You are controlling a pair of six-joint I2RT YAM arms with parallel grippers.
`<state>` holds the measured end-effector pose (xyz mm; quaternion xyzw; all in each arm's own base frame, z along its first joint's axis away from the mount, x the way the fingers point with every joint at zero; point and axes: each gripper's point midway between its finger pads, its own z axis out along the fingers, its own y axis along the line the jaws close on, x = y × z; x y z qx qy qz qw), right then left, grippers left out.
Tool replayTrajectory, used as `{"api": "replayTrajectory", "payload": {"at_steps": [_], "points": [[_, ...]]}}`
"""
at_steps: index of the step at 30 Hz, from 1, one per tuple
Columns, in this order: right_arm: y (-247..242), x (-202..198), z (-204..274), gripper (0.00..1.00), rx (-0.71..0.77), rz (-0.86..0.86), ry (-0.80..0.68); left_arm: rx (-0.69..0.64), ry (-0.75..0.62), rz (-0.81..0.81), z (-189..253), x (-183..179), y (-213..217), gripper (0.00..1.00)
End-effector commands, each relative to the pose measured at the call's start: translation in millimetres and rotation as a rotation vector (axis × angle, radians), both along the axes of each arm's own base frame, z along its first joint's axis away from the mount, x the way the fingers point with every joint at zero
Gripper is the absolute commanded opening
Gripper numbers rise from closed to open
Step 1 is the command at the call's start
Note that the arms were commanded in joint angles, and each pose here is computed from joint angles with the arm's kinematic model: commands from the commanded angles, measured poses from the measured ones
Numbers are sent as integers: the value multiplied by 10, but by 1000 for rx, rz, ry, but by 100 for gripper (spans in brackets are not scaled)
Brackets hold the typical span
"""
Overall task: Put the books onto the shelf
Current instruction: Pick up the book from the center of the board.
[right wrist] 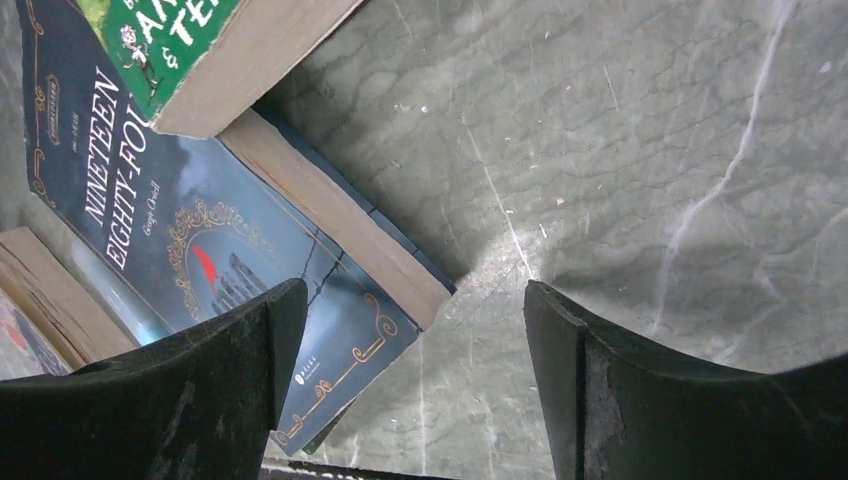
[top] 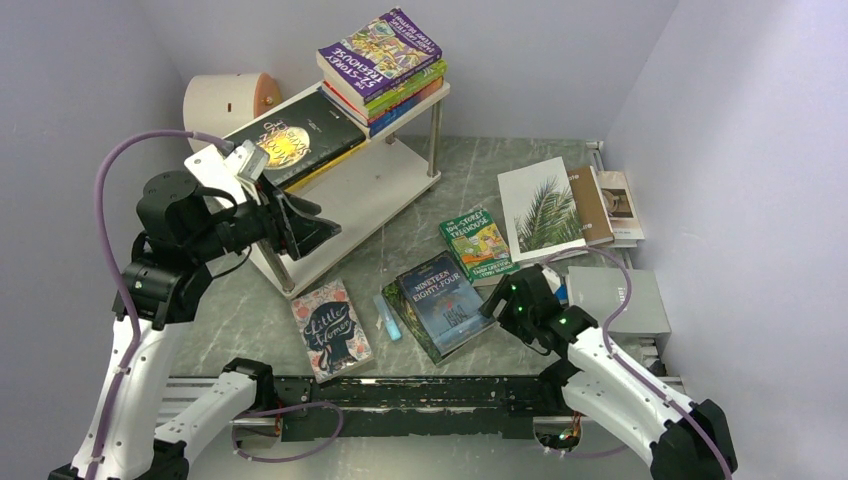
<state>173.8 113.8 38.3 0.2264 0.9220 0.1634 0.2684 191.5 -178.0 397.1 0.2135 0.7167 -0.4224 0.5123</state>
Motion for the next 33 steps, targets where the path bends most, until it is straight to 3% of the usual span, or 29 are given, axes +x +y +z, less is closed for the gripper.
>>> {"api": "replayTrajectory", "payload": {"at_steps": [1, 7, 12, 15, 19, 22, 27, 33], "points": [[74, 31, -52, 83, 89, -77, 2, -31, -44, -32, 177, -69, -40, 76], [179, 18, -178, 79, 198, -124, 7, -36, -44, 7, 249, -31, -6, 76], [221, 69, -203, 63, 269, -145, -51, -50, -43, 11, 277, -15, -11, 76], [252, 109, -139, 50, 288, -129, -86, -47, -43, 27, 290, -12, 9, 76], [256, 160, -2, 20, 279, -109, -123, -31, -45, 76, 292, 24, 71, 76], [278, 185, 146, 2, 286, -88, -153, -27, -40, 100, 275, 47, 99, 76], [318, 248, 468, 0, 299, -42, -228, -26, -25, 125, 234, 87, 120, 76], [520, 325, 939, 0, 363, 89, -343, -46, -55, 25, 294, -43, 17, 77]]}}
